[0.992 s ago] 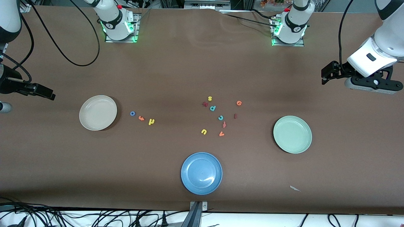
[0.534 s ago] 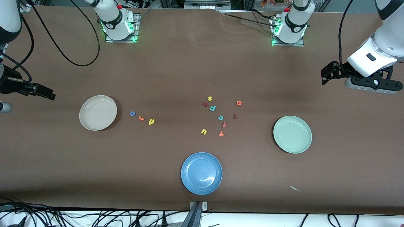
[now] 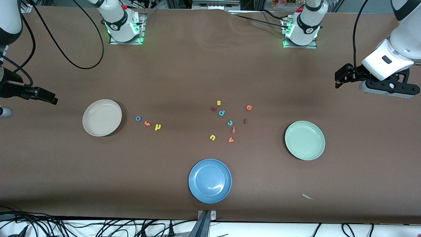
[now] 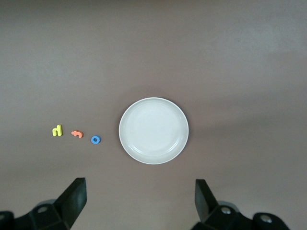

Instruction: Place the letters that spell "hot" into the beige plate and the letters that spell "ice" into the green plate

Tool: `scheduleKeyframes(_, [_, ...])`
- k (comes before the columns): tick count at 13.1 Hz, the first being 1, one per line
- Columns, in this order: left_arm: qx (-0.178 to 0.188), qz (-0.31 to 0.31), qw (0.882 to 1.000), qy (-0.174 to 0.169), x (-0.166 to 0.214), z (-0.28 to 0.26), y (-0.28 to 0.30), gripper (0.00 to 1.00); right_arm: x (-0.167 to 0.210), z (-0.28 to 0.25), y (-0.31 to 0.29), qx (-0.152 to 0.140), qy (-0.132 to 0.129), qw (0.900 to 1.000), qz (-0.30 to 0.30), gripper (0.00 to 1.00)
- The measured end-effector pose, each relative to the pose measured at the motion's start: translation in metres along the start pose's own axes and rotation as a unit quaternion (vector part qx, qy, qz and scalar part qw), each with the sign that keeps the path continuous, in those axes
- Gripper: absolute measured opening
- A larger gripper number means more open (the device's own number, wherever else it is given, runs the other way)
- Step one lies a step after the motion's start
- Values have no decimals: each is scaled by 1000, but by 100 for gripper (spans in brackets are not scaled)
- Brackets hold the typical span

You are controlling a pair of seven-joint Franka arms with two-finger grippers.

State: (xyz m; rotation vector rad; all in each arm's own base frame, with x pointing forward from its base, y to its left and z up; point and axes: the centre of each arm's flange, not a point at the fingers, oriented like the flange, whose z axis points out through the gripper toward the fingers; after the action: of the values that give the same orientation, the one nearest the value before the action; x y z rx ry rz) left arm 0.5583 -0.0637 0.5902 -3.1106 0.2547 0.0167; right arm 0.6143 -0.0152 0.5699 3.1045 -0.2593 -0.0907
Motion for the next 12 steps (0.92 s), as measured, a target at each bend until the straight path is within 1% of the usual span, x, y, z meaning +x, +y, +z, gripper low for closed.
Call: scheduleKeyframes(12, [0, 0, 1000, 0, 0, 0, 0, 100, 0, 1, 0, 0, -2, 1000, 5, 100])
